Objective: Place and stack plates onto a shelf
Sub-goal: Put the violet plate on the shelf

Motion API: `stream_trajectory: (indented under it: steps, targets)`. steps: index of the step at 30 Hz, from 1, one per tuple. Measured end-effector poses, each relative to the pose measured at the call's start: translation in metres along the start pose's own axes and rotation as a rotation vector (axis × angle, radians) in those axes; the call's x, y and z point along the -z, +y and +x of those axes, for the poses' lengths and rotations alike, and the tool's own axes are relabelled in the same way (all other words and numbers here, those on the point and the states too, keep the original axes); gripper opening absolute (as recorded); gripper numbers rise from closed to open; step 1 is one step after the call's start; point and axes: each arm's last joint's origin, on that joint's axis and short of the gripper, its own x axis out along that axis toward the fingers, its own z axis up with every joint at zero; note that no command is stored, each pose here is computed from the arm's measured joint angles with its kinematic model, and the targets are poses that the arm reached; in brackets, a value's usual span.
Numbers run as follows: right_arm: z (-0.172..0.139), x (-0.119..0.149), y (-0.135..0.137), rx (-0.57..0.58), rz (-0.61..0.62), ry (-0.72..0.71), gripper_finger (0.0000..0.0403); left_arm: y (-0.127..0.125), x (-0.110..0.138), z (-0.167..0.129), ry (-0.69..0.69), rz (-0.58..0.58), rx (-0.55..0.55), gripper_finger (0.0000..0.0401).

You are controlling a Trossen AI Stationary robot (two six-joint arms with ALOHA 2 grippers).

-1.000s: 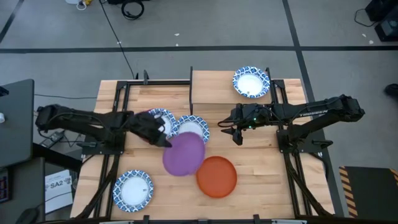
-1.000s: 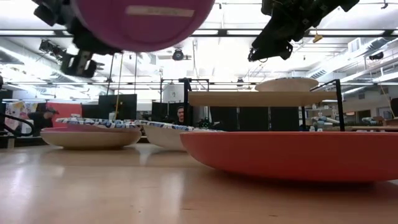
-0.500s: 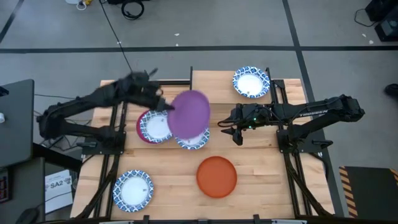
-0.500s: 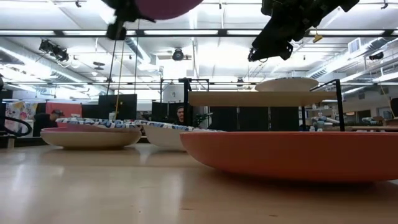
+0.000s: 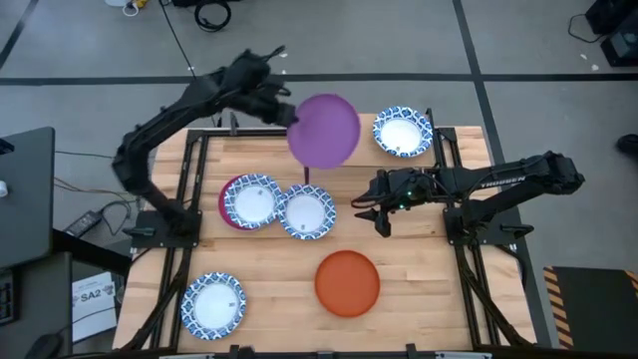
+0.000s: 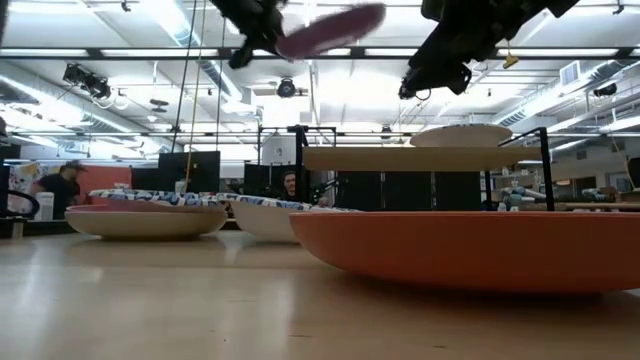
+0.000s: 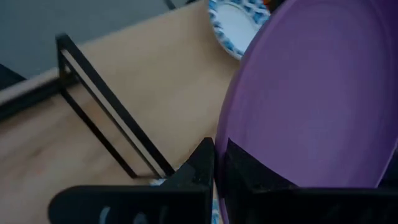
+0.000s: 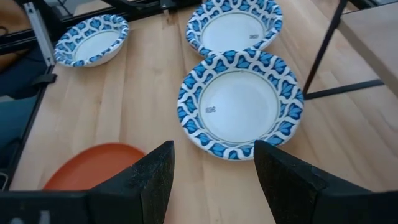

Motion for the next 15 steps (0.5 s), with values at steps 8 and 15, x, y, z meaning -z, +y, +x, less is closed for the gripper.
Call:
stream_trajectory:
  steps: [8,15]
  targets:
    - [-0.001,0.003,0.012,-0.041,-0.030,0.009,0.0226,0.031,-0.037,0.060,0.058,-0.037,-0.020,0.0018]
    - [-0.001,0.005,0.019,-0.066,-0.048,0.015,0.0226,0.054,-0.041,0.101,0.123,-0.056,-0.048,0.0018]
